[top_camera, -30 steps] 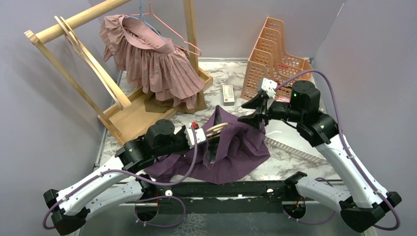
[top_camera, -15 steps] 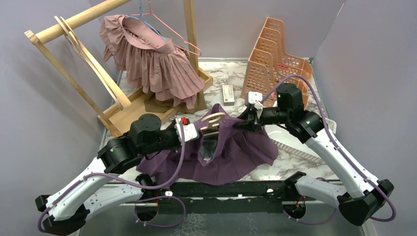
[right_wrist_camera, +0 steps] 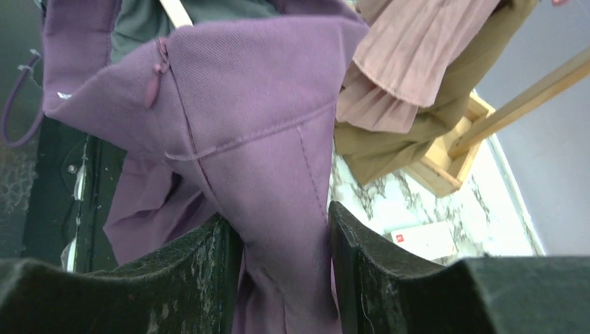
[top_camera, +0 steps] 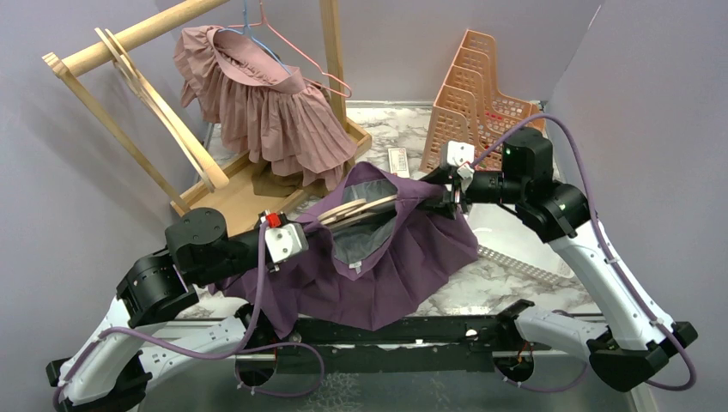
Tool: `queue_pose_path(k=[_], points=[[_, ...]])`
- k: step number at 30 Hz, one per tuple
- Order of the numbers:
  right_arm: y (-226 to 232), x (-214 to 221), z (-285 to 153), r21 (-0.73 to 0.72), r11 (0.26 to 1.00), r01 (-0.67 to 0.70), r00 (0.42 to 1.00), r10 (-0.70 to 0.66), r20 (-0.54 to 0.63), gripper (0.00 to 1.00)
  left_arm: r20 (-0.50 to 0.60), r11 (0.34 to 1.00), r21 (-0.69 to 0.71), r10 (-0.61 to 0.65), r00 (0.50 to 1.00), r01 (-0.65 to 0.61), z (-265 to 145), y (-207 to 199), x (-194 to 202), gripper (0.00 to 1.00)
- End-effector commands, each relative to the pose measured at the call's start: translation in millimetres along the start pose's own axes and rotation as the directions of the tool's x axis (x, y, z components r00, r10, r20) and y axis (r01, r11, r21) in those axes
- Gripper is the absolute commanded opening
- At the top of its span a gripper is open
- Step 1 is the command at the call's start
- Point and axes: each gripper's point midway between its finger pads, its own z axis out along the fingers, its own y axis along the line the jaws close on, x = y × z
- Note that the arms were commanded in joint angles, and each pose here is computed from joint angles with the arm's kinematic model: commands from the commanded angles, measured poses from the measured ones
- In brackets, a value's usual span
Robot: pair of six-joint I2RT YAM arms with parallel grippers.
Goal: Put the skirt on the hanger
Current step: Hang the skirt on the hanger.
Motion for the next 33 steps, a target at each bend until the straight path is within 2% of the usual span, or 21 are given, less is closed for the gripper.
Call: queue_pose_path(k=[1, 5, 8, 13, 16, 17, 21, 26, 31, 32, 33], points=[[6.0, -18.4, 7.0, -0.116, 0.993, 0.011, 0.999, -0.005, 0.048, 0.52, 0.145, 0.999, -0.032, 0.049, 0.988, -0.045, -7.8, 11.9, -42.0, 0.00], [13.4, -36.2, 13.8, -0.216, 0.975, 0.044, 0.991, -0.014, 0.135, 0.52, 0.161, 0.999, 0.005, 0.048, 0.986, -0.049, -6.2, 6.7, -47.1, 0.00], [18.3, -37.2, 20.3, -0.283, 0.959, 0.021, 0.988, 0.024, 0.154, 0.49, 0.165, 0.999, 0.027, 0.042, 0.985, -0.047, -3.7, 3.7, -49.0, 0.00], [26.9, -29.7, 22.8, -0.334, 0.943, 0.008, 0.987, 0.046, 0.153, 0.23, 0.171, 0.999, 0.039, 0.026, 0.985, -0.033, -2.8, 2.3, -51.8, 0.00], [31.6, -31.3, 20.0, -0.345, 0.938, 0.025, 0.985, 0.036, 0.169, 0.02, 0.182, 0.999, 0.030, 0.016, 0.983, -0.022, -5.5, 3.8, -55.2, 0.00], [31.4, -33.0, 18.8, -0.336, 0.941, 0.032, 0.984, 0.029, 0.175, 0.01, 0.179, 1.000, 0.017, 0.009, 0.984, -0.012, -6.4, 6.0, -54.5, 0.00], [27.9, -51.8, 5.1, -0.228, 0.970, 0.086, 0.971, -0.031, 0.236, 0.01, 0.155, 0.996, -0.076, -0.039, 0.987, 0.051, -15.2, 17.4, -42.8, 0.19], [27.5, -71.2, -16.0, -0.095, 0.987, 0.130, 0.951, -0.097, 0.292, 0.01, 0.162, 0.981, -0.153, -0.094, 0.982, 0.119, -36.6, 20.6, -27.4, 0.20], [25.2, -84.3, -28.1, -0.032, 0.991, 0.133, 0.944, -0.117, 0.307, 0.01, 0.157, 0.968, -0.193, -0.132, 0.979, 0.162, -57.7, 19.4, -14.4, 0.21], [24.3, -87.2, -29.7, -0.024, 0.991, 0.134, 0.943, -0.120, 0.310, 0.01, 0.159, 0.964, -0.206, -0.137, 0.978, 0.168, -61.9, 21.0, -14.0, 0.24], [23.5, -89.1, -30.0, -0.024, 0.991, 0.130, 0.943, -0.116, 0.311, 0.01, 0.165, 0.958, -0.222, -0.146, 0.975, 0.181, -65.4, 23.6, -14.6, 0.31]])
